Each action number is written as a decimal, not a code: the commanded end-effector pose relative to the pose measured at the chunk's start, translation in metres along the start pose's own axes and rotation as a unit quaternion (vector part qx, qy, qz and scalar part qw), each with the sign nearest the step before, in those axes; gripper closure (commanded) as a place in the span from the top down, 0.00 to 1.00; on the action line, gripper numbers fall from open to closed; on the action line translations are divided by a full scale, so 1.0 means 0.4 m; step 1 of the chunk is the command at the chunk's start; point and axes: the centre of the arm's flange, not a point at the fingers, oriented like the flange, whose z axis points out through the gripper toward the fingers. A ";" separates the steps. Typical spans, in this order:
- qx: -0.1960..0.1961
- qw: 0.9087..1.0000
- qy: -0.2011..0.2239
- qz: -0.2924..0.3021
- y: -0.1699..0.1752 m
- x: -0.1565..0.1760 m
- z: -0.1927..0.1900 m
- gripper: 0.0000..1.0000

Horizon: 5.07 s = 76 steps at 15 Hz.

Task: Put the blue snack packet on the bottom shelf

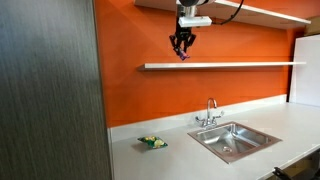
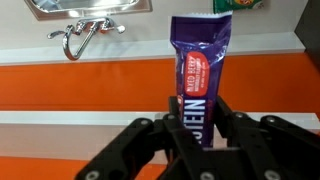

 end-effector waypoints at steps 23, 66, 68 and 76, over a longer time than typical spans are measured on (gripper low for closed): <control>-0.010 0.997 -0.077 -0.009 0.041 0.340 0.189 0.13; -0.017 0.996 -0.085 -0.005 0.002 0.162 0.086 1.00; -0.015 0.996 -0.083 -0.006 -0.024 0.097 0.054 1.00; -0.013 0.995 -0.101 0.014 -0.092 -0.188 0.021 1.00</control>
